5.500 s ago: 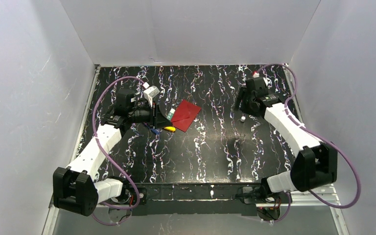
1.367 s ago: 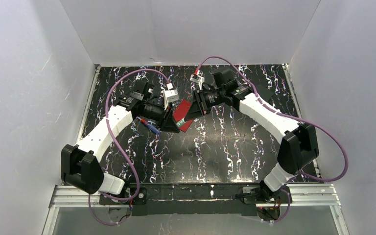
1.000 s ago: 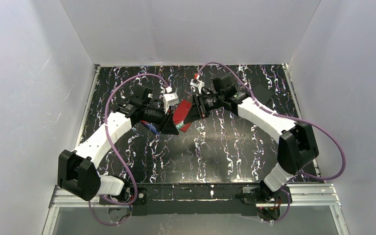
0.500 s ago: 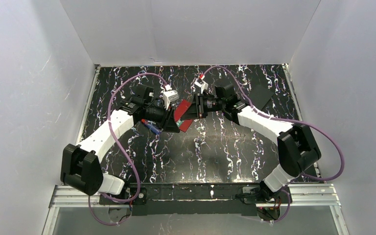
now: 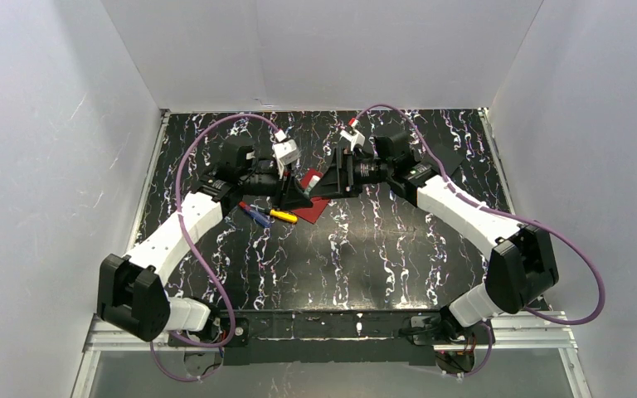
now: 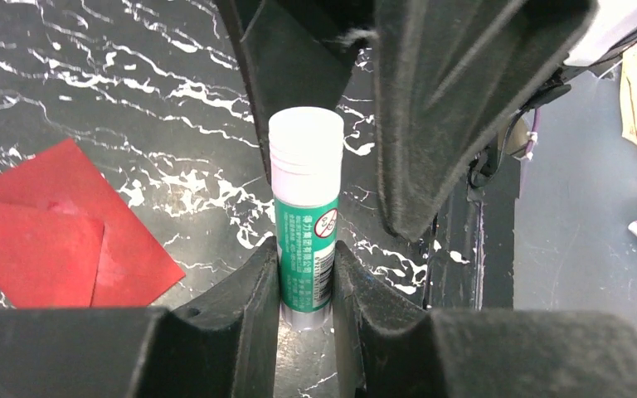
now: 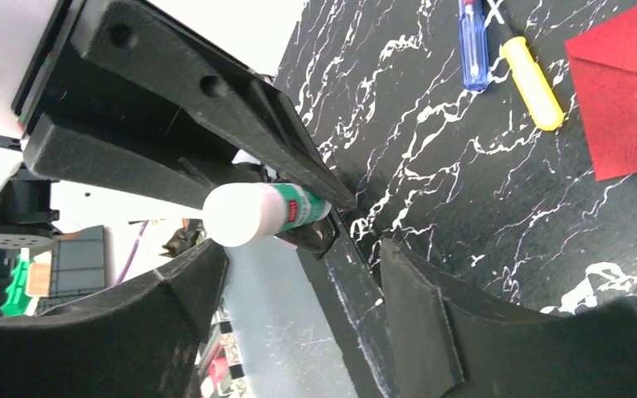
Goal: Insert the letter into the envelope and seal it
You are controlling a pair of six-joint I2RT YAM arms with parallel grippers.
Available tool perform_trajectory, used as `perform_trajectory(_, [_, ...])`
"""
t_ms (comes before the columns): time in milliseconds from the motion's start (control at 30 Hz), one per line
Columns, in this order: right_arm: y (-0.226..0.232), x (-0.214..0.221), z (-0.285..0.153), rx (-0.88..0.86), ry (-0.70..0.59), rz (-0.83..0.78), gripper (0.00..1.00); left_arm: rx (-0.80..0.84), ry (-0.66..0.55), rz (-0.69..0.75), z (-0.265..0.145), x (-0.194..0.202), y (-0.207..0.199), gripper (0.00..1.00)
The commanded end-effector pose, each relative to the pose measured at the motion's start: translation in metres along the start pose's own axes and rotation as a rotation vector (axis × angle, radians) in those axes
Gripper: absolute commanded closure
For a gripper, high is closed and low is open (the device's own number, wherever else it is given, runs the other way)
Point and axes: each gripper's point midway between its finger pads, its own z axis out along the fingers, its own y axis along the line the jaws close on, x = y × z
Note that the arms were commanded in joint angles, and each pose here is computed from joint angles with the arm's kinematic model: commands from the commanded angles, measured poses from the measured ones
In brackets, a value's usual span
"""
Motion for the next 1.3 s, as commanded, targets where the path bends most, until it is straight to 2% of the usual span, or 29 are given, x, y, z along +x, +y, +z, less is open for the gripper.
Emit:
perform_trajectory(0, [0.025, -0.007, -0.016, -0.017, 0.028, -0.008, 0.21, 0.072, -0.027, 0.119, -0.009, -0.008, -0.02, 1.0])
perform_trajectory(267, [0.036, -0.022, -0.02, -0.007, 0.012, -0.022, 0.2, 0.06, 0.045, 0.171, -0.019, 0.004, -0.024, 1.0])
perform_trajectory(433, [0.02, -0.016, -0.016, 0.076, 0.072, 0.006, 0.32, 0.042, 0.057, 0.189, -0.022, 0.005, -0.023, 1.0])
perform_trajectory(700, [0.021, -0.001, -0.007, 0.116, 0.148, -0.021, 0.33, 0.037, 0.063, 0.192, -0.024, 0.004, -0.023, 1.0])
perform_trajectory(1033, [0.023, -0.007, 0.005, 0.12, 0.125, -0.035, 0.45, 0.037, 0.073, 0.192, -0.024, 0.004, -0.023, 1.0])
perform_trajectory(1267, [0.019, -0.009, 0.01, 0.111, 0.117, -0.053, 0.49, 0.043, 0.084, 0.186, -0.023, 0.006, -0.022, 1.0])
